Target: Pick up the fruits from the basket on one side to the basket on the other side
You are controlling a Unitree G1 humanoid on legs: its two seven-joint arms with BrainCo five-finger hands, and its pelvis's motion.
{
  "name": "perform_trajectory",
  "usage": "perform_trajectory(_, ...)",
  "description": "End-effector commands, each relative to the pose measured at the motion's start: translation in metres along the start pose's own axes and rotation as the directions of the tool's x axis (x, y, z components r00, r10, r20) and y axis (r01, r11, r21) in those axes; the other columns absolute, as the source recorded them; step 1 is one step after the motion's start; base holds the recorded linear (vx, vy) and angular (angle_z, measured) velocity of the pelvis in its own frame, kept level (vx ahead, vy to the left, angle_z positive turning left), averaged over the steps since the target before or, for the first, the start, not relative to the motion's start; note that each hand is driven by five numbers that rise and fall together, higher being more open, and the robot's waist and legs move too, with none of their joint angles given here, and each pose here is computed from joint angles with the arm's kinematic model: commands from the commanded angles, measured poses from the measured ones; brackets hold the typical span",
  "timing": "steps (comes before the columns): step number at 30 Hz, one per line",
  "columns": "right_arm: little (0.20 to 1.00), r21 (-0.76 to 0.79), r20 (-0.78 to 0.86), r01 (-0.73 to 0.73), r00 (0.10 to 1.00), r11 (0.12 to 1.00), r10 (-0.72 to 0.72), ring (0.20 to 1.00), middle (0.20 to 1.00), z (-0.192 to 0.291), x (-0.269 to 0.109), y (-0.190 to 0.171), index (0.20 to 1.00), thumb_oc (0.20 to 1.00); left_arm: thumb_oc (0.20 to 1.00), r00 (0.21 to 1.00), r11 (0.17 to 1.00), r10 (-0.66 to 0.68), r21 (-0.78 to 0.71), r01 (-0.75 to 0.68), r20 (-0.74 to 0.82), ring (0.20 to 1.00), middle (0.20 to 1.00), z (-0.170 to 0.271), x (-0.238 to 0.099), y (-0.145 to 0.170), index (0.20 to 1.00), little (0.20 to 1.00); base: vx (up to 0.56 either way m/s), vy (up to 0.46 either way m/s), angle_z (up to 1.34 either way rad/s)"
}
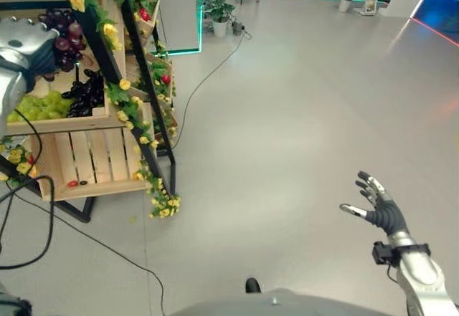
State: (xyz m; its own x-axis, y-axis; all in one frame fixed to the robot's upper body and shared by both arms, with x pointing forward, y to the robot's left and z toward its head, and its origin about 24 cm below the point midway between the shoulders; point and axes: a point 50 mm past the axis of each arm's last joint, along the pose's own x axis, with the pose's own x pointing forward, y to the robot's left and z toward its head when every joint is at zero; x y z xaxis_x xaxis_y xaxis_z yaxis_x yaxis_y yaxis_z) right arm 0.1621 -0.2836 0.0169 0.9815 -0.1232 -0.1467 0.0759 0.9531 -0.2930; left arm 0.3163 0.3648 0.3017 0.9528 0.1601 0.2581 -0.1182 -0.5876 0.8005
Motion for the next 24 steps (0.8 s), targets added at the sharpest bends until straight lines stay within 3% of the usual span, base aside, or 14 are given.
perform_trajectory(1,1.0,-0.027,0.184,0.062,0.981,0.998,-0.056,1.0,1.0,0.04,0.008,-0.02,1.0,1.0,0.2,0.955,0.969,0.242,0.003,-0.245,-0.169,0.2,0.2,-0.045,-0.008,0.063,0.2,0.2,0.0,0.02,-0.04)
perform_trajectory(12,1.0,0.039,0.196,0.049,0.979,0.998,-0.056,1.0,1.0,0.044,0.007,-0.019,1.0,1.0,0.2,0.92,0.921,0.357,-0.103,-0.375,-0.161,0.2,0.2,-0.022,-0.019,0.077,0.2,0.2,-0.01,0.001,-0.01)
perform_trajectory(19,1.0,0.034,0.21,0.045,0.976,0.998,-0.051,1.0,1.0,0.049,0.01,-0.024,1.0,1.0,0.2,0.898,0.904,0.389,-0.105,-0.415,-0.207,0.2,0.2,-0.03,-0.02,0.086,0.2,0.2,-0.01,-0.025,-0.01)
perform_trajectory(20,1.0,0.031,0.216,0.045,0.975,0.998,-0.051,1.0,1.0,0.05,0.012,-0.025,1.0,1.0,0.304,0.893,0.898,0.397,-0.113,-0.426,-0.21,0.304,0.304,-0.031,-0.02,0.088,0.304,0.304,0.0,-0.051,0.04)
perform_trajectory(21,1.0,0.035,0.221,0.045,0.974,0.998,-0.052,1.0,1.0,0.051,0.013,-0.025,1.0,1.0,1.0,0.89,0.898,0.398,-0.104,-0.428,-0.222,1.0,1.0,-0.034,-0.019,0.09,1.0,1.0,0.01,-0.029,0.07)
perform_trajectory(24,1.0,0.033,0.25,0.029,0.968,0.999,-0.037,1.0,1.0,0.057,0.017,-0.022,1.0,1.0,1.0,0.876,0.887,0.411,-0.112,-0.449,-0.253,1.0,1.0,-0.041,-0.02,0.093,1.0,1.0,0.0,-0.017,0.01)
